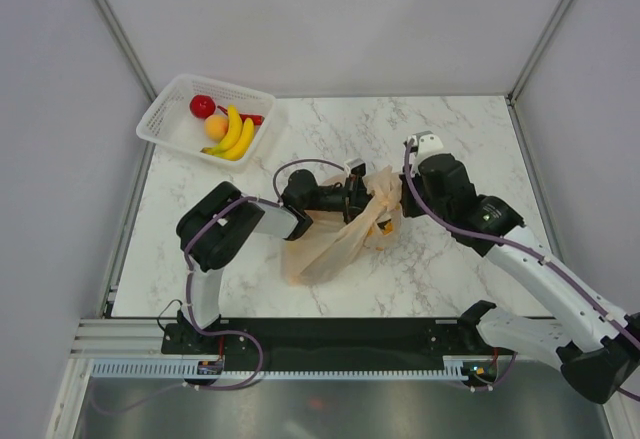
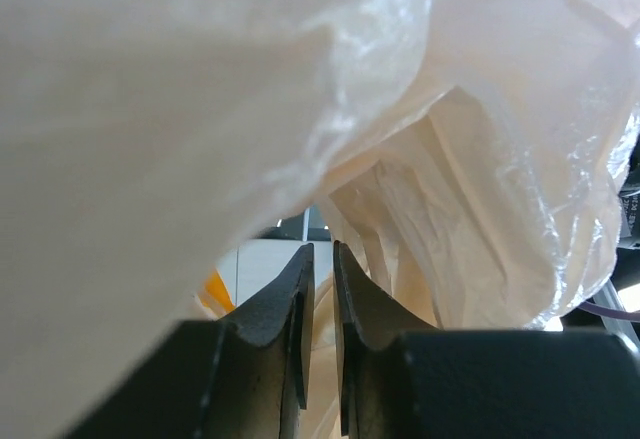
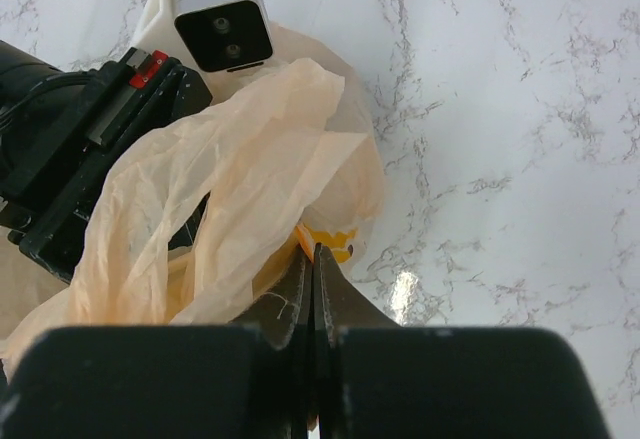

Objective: Place the fake fruits into the plastic bag and tie a complex knot
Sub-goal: Tie the plastic bag at the center of the board.

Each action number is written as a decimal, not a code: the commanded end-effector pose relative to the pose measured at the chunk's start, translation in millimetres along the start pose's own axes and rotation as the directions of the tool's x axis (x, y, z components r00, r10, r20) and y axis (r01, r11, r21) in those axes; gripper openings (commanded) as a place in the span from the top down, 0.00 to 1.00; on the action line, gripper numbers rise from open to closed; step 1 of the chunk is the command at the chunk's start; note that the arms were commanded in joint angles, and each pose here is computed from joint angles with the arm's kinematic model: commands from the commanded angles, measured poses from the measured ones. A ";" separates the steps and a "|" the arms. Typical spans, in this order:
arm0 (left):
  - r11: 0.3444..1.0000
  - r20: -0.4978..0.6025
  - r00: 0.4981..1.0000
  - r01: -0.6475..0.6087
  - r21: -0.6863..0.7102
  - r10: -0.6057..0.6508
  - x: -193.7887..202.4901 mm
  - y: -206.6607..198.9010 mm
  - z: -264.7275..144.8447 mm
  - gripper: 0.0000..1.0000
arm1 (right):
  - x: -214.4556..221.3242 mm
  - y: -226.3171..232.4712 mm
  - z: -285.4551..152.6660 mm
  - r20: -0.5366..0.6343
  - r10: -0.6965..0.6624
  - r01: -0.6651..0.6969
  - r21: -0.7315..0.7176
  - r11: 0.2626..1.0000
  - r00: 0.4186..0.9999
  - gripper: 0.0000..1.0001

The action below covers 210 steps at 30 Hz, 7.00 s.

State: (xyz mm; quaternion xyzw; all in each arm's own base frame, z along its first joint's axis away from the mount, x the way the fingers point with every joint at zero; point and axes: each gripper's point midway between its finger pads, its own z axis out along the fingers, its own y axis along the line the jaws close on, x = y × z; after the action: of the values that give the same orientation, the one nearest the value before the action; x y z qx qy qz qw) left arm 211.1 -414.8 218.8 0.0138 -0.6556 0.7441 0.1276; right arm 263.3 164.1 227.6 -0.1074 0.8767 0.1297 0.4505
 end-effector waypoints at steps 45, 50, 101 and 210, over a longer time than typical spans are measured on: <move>0.905 0.198 0.899 -0.415 0.097 0.391 18.5 -70.1 -124.2 0.86 | -89.7 162.1 94.3 0.051 -0.140 0.147 -0.192 0.970 0.989 1.00; 0.899 0.200 0.893 -0.428 0.094 0.404 18.0 -74.1 -127.4 0.87 | -86.3 170.7 106.5 0.037 -0.164 0.168 -0.204 0.964 0.986 1.00; 0.921 0.080 0.934 -0.356 0.161 0.347 0.4 -70.0 -66.7 0.86 | -70.8 58.3 35.6 0.068 -0.090 0.090 0.010 0.996 0.994 0.51; 0.922 0.056 0.937 -0.349 0.167 0.345 1.0 -66.0 -56.4 0.72 | -21.6 53.2 21.6 -0.088 -0.133 0.134 0.007 0.991 0.987 1.00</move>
State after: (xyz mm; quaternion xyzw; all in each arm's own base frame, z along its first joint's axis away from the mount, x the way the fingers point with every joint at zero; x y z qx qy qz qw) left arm 251.3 -362.6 226.5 0.0433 -0.6575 0.7481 0.0788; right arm 275.2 226.6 232.5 -0.1723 0.8923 0.0790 0.4098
